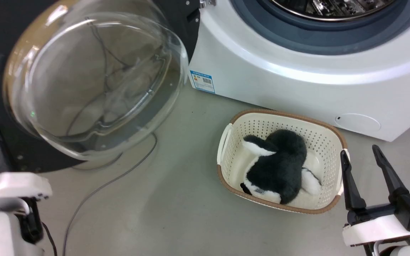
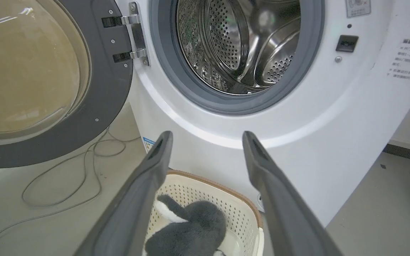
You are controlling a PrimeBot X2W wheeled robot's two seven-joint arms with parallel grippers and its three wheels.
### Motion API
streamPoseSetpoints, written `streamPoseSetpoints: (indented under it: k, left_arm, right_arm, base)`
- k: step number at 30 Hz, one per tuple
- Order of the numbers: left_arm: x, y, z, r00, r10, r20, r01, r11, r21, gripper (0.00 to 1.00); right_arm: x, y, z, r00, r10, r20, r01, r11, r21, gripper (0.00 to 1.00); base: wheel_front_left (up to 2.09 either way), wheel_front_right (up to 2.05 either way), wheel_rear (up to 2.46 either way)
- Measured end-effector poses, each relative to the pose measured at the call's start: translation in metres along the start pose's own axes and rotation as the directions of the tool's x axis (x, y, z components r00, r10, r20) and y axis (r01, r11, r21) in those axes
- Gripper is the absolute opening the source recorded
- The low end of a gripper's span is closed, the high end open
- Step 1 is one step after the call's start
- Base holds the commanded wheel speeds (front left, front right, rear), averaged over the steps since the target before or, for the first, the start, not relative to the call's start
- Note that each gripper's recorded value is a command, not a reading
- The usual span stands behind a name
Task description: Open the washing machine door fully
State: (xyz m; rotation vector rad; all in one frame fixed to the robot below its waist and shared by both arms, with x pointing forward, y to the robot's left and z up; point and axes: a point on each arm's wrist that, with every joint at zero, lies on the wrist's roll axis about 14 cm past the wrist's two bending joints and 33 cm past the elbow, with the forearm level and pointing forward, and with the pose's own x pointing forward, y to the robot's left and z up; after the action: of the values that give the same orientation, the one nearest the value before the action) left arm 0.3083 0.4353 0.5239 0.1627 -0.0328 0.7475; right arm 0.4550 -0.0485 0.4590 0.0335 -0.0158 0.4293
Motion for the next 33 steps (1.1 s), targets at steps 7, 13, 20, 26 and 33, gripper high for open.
streamPoseSetpoints:
  k: [7,13,20,26,33]
  left_arm:
    - [0.028,0.003,-0.003,1.0,0.015,-0.018,-0.015,1.0,0.017,0.0]
    - [0.048,0.009,-0.002,0.999,0.046,-0.023,-0.045,0.998,0.038,0.0]
    - [0.058,0.016,-0.003,0.997,0.07,-0.031,-0.068,0.996,0.054,0.0]
    - [0.057,0.02,0.004,0.998,0.063,-0.016,-0.062,0.997,0.046,0.0]
    - [0.043,0.026,0.018,0.999,0.02,0.026,-0.021,0.999,0.037,0.0]
  right_arm:
    - [0.003,-0.008,-0.003,1.0,-0.015,-0.002,0.015,1.0,-0.005,1.0]
    - [0.001,-0.018,-0.006,0.999,-0.04,-0.008,0.039,0.999,-0.009,1.0]
    - [-0.004,-0.027,-0.005,0.998,-0.068,-0.011,0.068,0.998,-0.02,1.0]
    - [-0.008,-0.028,0.004,0.997,-0.073,0.004,0.073,0.997,-0.028,1.0]
    - [-0.017,-0.026,0.025,0.996,-0.078,0.047,0.08,0.996,-0.041,1.0]
  base:
    - [0.0,0.0,0.0]
    - [0.0,0.0,0.0]
    - [0.0,0.0,0.0]
    - [0.0,0.0,0.0]
    - [0.0,0.0,0.0]
